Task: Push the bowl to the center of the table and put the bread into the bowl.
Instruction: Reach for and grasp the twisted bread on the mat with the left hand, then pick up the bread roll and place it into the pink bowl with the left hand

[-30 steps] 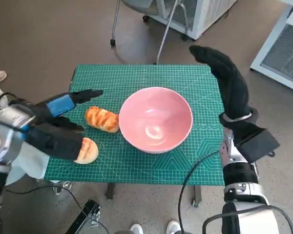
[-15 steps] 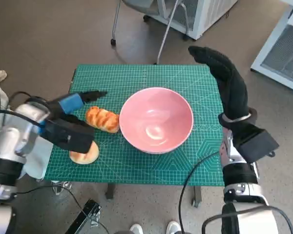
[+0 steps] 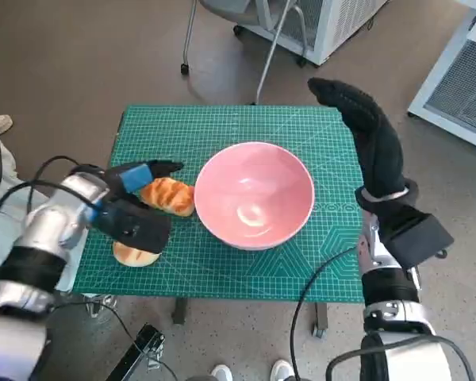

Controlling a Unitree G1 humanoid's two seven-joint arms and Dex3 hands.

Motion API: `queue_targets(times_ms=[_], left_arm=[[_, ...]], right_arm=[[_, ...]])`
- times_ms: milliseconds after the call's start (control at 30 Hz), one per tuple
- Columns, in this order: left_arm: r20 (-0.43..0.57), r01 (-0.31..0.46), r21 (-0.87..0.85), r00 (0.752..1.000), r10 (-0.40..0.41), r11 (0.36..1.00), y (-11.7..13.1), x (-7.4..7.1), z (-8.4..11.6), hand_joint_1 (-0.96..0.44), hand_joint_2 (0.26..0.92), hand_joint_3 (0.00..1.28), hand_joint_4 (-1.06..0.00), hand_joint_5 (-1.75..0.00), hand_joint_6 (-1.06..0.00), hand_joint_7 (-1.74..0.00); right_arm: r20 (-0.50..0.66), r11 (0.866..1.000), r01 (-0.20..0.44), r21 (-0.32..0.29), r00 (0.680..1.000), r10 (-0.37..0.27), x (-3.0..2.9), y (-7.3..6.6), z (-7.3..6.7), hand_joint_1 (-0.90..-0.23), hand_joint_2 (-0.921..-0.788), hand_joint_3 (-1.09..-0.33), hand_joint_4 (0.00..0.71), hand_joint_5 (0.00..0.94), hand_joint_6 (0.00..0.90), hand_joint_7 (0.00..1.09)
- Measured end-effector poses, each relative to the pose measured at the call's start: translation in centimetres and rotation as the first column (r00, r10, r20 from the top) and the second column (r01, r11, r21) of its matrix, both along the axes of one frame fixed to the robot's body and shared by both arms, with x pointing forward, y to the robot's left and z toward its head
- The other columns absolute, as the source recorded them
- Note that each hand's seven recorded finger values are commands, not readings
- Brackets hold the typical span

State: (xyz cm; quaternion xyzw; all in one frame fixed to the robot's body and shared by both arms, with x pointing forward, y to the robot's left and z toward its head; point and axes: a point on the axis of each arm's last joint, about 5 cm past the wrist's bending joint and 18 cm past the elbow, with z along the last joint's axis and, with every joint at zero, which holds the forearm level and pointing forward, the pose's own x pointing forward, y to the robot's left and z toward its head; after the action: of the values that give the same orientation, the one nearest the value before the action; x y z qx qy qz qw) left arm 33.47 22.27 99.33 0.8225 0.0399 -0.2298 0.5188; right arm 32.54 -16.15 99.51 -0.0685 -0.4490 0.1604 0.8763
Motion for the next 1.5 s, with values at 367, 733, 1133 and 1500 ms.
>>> queue_targets(times_ms=[367,733,1133,1500], left_arm=[[-0.021,0.04,0.106,0.999,-0.038,0.994,-0.8,0.6,-2.2,0.22,0.921,0.29,-0.25,-0.04,-0.44,-0.05],[0.034,0.131,0.16,0.99,-0.138,0.978,-0.7,0.8,-2.8,0.06,0.921,0.23,-0.57,-0.65,-0.62,-0.73],[0.143,0.175,0.142,0.97,-0.195,0.974,0.0,0.8,-2.6,0.0,0.921,0.14,-0.59,-1.06,-0.59,-1.39],[0.402,0.1,0.012,0.911,-0.096,0.995,1.8,1.9,4.5,0.0,0.92,0.1,-0.63,-1.21,-0.61,-1.2]], right_arm=[[0.016,1.0,0.004,0.011,1.0,-0.005,-0.13,0.0,0.1,-0.596,-0.921,-0.768,0.325,0.016,0.008,0.83],[0.009,0.999,0.022,0.026,1.0,-0.022,-0.47,-0.1,-0.4,-0.585,-0.921,-0.773,0.319,0.012,0.001,0.84],[0.011,0.999,0.029,0.037,0.999,-0.03,-0.54,-0.2,-0.4,-0.579,-0.921,-0.777,0.315,0.009,-0.001,0.84],[-0.005,0.998,0.034,0.045,0.999,-0.033,-0.67,-0.3,-0.8,-0.58,-0.921,-0.772,0.315,0.009,-0.001,0.83]])
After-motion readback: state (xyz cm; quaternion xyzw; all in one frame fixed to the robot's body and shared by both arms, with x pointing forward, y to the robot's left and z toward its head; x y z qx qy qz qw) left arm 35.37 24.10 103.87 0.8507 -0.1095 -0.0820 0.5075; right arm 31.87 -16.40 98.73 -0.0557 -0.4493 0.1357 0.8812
